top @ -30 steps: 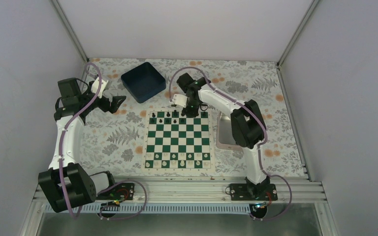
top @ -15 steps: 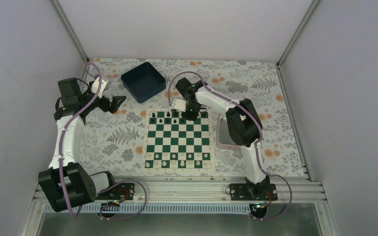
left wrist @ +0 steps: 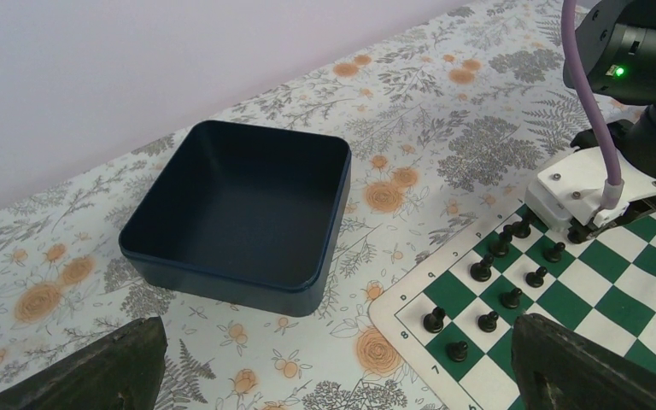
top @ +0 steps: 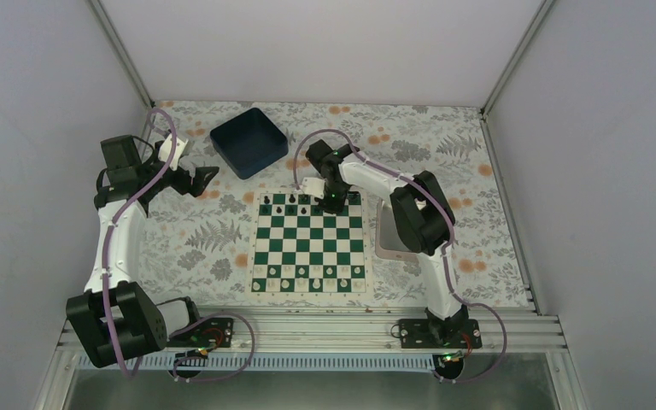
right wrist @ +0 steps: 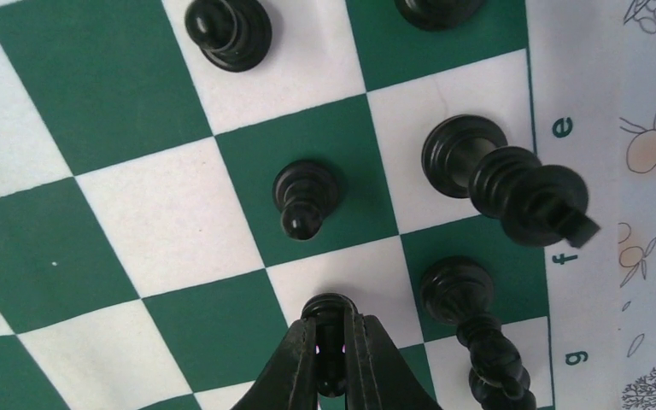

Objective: Set up the chess pieces on the board
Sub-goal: Place the chess piece on the chessboard, then pick up the chess piece from the storage box, then place the chess piece on the chessboard, then adjust the storage box at the center of the board.

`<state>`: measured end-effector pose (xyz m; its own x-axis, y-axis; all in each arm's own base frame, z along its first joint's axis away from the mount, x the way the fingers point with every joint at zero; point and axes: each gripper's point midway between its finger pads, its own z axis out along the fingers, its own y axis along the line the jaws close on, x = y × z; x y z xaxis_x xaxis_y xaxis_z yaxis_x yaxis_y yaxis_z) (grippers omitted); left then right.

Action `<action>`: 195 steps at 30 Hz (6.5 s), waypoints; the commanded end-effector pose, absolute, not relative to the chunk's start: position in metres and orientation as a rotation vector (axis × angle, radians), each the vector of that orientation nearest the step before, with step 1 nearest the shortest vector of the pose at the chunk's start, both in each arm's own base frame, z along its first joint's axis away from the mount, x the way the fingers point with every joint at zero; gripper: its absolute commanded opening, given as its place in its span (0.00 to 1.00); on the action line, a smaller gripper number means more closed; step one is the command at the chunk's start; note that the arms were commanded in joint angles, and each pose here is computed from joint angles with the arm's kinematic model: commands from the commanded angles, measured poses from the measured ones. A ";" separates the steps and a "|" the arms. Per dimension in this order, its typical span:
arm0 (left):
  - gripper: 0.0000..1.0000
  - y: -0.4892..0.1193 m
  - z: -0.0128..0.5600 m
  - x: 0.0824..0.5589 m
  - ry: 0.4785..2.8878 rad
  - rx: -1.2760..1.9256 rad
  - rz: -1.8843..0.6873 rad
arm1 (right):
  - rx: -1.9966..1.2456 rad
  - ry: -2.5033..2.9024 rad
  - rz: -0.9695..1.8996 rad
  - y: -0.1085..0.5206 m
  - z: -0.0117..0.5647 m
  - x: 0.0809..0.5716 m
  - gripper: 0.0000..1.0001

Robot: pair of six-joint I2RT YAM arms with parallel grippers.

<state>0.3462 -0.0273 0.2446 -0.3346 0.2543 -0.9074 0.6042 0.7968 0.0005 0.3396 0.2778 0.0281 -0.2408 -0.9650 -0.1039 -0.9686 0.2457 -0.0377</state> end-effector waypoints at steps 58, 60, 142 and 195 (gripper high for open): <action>1.00 -0.031 0.267 0.342 1.852 0.680 -0.403 | -1.102 2.856 -0.205 -0.012 0.040 0.282 0.47; 1.00 -0.031 0.266 0.342 1.855 0.680 -0.407 | -1.104 2.863 -0.182 -0.010 0.037 0.281 0.47; 1.00 -0.028 0.258 0.346 1.866 0.681 -0.393 | -1.721 2.515 0.234 0.250 0.021 0.350 0.07; 1.00 -0.028 0.255 0.347 1.877 0.678 -0.409 | -1.349 2.622 -0.073 0.116 0.055 0.368 0.04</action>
<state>0.3437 -0.0282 0.2499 -0.3189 0.2533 -0.9133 0.6084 0.7936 0.0077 0.3571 0.1393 0.0572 -0.5238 -0.8312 -0.1864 -0.8395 0.5408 -0.0524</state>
